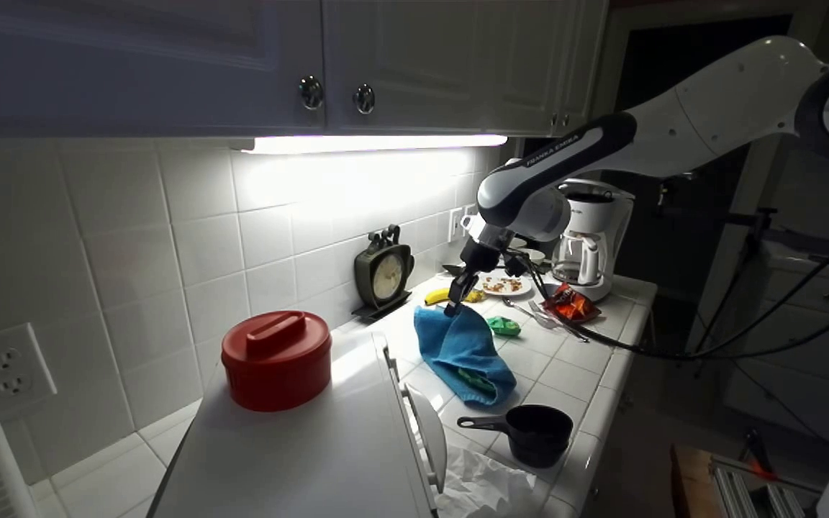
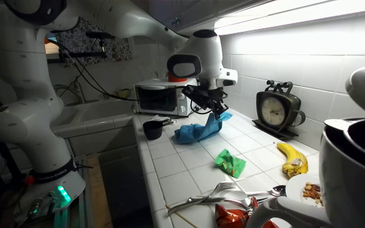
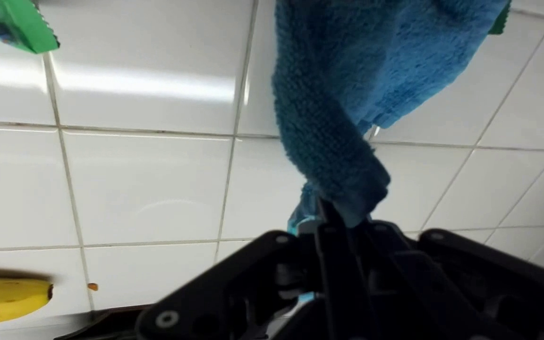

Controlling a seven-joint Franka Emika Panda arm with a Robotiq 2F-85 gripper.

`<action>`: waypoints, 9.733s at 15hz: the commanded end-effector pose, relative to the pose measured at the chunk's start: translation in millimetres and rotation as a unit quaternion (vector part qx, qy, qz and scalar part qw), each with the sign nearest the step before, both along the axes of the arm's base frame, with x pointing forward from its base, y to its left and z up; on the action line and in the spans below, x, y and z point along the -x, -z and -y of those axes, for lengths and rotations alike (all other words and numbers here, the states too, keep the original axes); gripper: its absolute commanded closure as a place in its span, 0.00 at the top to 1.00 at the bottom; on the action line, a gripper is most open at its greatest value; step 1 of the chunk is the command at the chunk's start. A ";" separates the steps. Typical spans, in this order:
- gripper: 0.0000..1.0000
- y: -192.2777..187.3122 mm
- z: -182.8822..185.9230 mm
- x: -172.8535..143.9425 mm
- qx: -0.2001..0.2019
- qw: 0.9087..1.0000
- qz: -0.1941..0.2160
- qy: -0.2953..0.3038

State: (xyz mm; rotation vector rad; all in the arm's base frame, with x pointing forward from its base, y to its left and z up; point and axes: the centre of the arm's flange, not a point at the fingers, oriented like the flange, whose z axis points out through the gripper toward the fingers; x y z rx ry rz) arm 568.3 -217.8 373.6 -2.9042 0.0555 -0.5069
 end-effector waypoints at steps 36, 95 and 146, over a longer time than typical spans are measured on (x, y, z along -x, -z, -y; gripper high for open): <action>0.06 -13.4 -88.2 92.2 0.098 0.924 -0.037 -0.367; 1.00 74.2 -1.1 83.3 0.028 0.969 -0.145 0.200; 0.06 -24.9 -103.3 76.1 0.077 0.973 -0.209 0.053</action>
